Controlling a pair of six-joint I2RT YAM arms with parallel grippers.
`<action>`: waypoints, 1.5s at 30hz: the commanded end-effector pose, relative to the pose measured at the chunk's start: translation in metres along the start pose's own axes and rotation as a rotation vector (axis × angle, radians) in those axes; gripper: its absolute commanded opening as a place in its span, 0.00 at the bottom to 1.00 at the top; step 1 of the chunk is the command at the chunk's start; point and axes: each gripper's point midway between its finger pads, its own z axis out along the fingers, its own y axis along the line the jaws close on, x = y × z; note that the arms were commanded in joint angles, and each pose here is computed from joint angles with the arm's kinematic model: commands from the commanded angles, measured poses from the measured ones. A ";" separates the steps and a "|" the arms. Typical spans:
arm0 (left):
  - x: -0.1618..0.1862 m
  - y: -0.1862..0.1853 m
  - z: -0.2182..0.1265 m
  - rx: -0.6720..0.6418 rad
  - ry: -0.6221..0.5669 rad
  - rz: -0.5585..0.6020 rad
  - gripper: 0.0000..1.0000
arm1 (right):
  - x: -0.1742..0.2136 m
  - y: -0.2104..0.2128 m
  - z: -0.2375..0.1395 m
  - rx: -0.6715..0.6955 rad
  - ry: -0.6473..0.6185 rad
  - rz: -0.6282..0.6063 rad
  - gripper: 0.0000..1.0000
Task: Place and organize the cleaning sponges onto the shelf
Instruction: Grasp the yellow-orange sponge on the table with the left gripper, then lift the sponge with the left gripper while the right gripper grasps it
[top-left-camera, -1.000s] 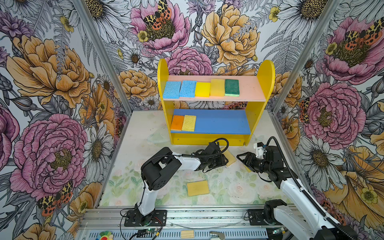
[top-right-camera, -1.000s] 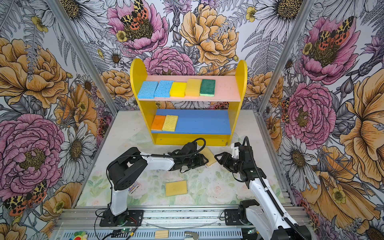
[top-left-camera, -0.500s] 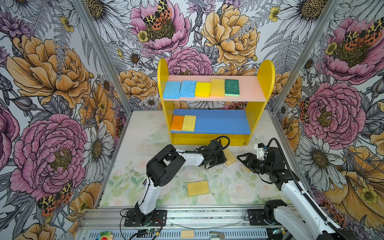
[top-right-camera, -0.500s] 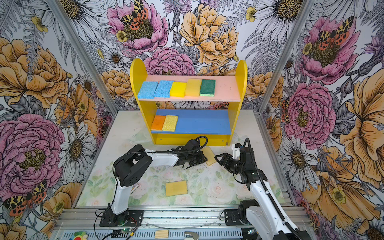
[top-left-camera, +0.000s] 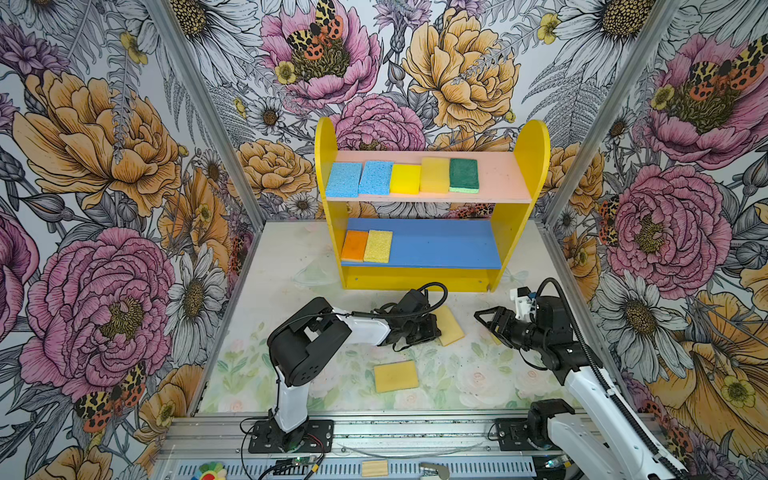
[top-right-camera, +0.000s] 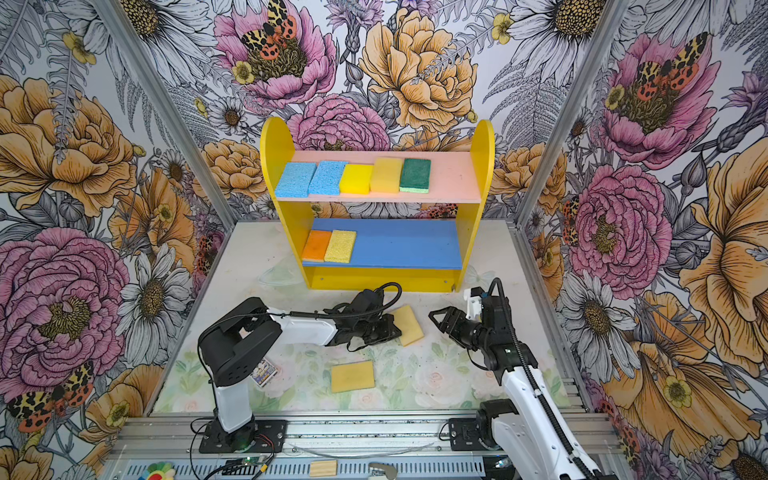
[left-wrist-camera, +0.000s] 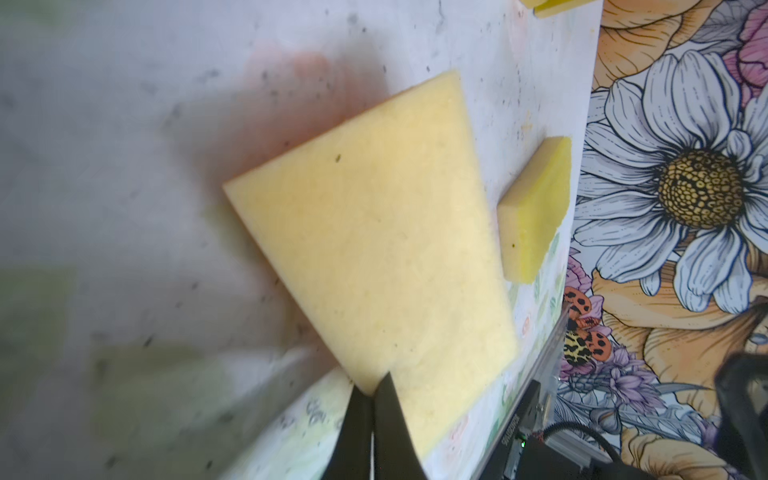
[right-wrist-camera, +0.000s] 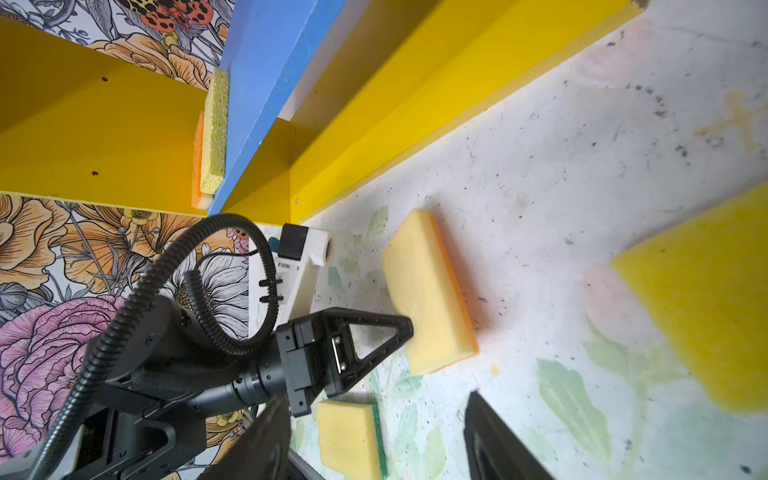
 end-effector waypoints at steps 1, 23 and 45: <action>-0.002 -0.044 -0.035 0.246 -0.020 0.024 0.00 | -0.010 0.027 -0.011 -0.067 -0.018 -0.035 0.67; -0.001 -0.102 -0.128 0.741 -0.159 0.057 0.00 | 0.022 0.121 0.000 -0.215 0.183 -0.177 0.65; -0.001 -0.069 -0.149 0.591 -0.209 0.024 0.49 | 0.016 0.110 0.003 0.144 0.074 -0.582 0.07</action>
